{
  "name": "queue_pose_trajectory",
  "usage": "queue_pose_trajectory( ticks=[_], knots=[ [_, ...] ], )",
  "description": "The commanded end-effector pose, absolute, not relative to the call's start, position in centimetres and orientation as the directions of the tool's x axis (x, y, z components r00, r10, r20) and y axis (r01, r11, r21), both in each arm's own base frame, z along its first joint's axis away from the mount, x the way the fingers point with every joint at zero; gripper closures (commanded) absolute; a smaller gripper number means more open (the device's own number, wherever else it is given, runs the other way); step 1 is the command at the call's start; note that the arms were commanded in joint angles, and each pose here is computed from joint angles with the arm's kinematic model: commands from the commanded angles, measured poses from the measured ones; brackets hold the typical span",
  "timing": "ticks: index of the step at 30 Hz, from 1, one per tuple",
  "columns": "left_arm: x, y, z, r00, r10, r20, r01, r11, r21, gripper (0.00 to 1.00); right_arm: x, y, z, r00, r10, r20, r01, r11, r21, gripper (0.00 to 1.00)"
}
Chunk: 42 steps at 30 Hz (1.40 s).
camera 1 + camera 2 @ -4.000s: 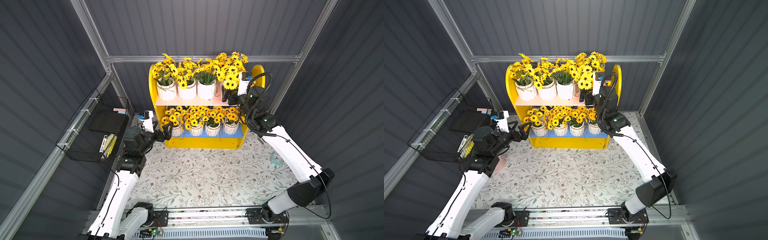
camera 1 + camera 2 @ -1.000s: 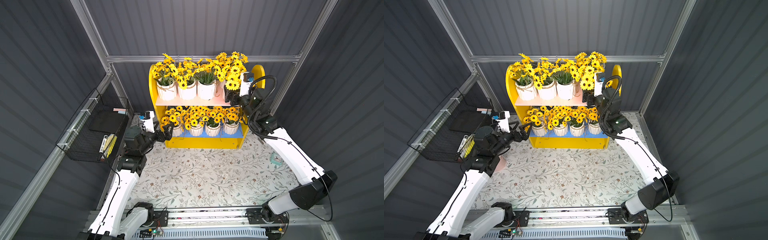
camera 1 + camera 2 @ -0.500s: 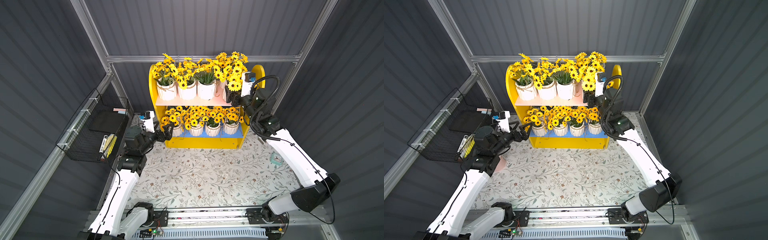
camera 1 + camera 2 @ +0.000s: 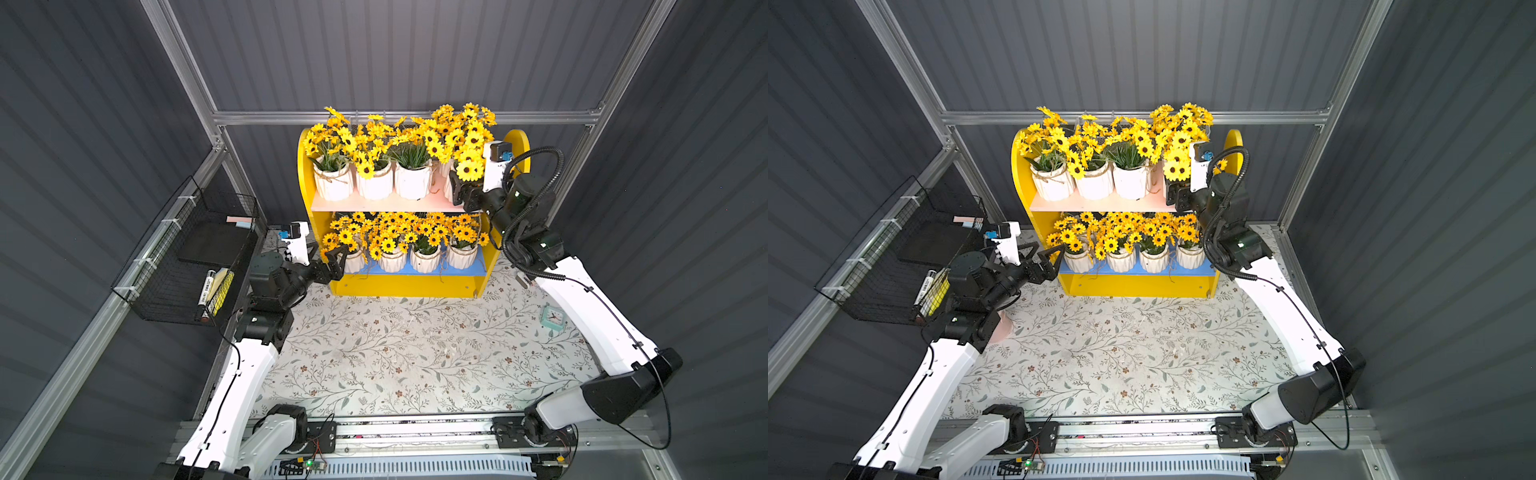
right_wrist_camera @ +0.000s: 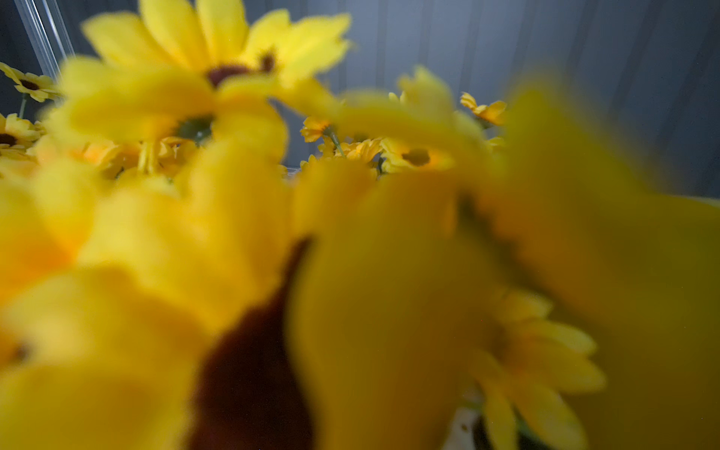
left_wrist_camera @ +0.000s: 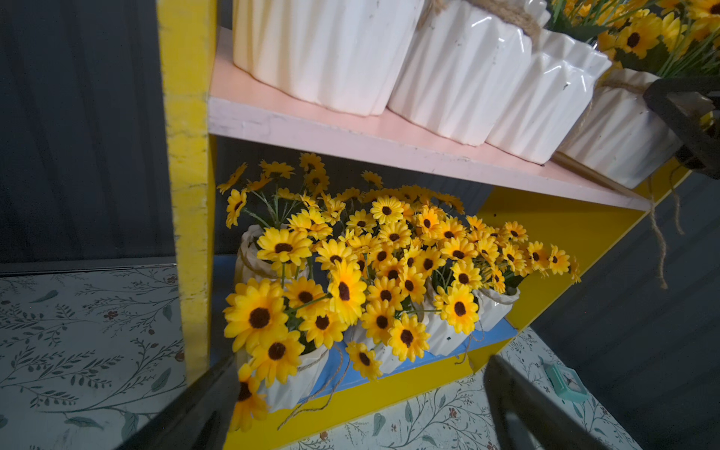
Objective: Take the sunflower pots off the shelves
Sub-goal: Pick up the sunflower pot from the shelf.
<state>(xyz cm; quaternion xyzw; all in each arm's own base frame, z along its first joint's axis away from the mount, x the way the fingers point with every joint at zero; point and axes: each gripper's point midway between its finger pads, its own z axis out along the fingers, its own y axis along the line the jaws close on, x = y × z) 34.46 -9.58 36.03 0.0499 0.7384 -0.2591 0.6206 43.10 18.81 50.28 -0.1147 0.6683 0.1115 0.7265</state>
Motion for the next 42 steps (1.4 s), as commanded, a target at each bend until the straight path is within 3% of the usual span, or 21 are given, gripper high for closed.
queue_pose_trajectory(
  ticks=[1, 23, 42],
  knots=[
    [34.5, -9.8, 36.1, -0.219, -0.254, -0.942, 0.413, 0.85, -0.326, 0.01, 41.2, 18.5, 55.2, 0.213, 0.049, -0.976, -0.333, 0.943, -0.025, 1.0],
    [34.8, -9.8, 35.9, -0.225, -0.25, -0.942, 0.41, 0.853, -0.324, 0.01, 38.5, 20.0, 55.0, 0.225, 0.035, -0.974, -0.382, 0.923, -0.055, 1.0],
    [34.6, -8.5, 36.0, -0.207, -0.256, -0.944, 0.344, 0.885, -0.315, 0.01, 32.6, 26.2, 53.3, 0.229, 0.015, -0.973, -0.539, 0.835, -0.114, 1.0]
  ],
)
